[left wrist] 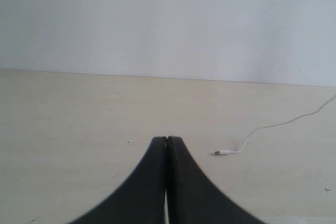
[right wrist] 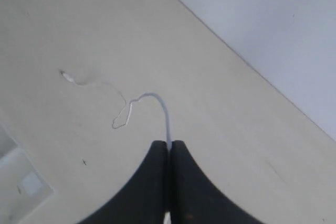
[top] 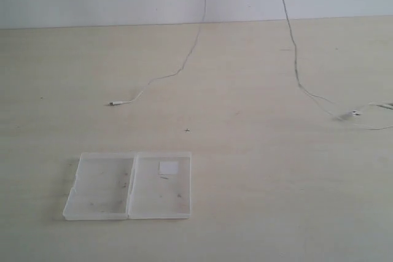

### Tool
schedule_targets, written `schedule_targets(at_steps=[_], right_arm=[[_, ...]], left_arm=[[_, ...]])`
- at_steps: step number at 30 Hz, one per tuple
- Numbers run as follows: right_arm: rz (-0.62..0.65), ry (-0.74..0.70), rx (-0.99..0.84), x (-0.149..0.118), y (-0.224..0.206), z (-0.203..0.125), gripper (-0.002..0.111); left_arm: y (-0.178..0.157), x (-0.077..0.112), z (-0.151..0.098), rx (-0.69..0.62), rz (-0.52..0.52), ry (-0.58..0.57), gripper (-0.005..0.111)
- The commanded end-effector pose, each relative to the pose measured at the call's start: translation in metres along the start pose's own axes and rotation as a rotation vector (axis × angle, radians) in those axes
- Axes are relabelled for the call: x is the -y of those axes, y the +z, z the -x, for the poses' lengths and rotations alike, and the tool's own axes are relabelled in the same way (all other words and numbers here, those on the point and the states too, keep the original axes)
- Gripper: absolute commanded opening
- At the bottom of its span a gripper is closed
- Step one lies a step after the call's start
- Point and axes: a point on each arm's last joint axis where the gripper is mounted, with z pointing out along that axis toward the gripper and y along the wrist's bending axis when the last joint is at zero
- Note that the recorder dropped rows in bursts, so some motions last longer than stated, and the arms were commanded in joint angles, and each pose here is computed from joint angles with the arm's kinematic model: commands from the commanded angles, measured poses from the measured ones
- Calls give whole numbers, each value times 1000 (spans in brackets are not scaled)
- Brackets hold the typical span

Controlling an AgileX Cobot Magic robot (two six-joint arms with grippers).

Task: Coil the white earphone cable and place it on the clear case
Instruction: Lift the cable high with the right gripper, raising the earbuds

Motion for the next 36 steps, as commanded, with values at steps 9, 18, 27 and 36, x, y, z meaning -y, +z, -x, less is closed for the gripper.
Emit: schedule_targets(at_steps=[9, 18, 27, 36], right_arm=[[-27, 108, 248, -6, -54, 24, 0], [-9, 137, 350, -11, -72, 29, 0], [10, 56, 462, -50, -82, 46, 0], [12, 51, 411, -53, -80, 43, 0]], left_arm=[[0, 0, 0, 7, -4, 28, 0], [0, 0, 0, 7, -4, 114, 0], [0, 0, 0, 9, -4, 118, 0], [0, 0, -1, 6, -4, 179, 0]])
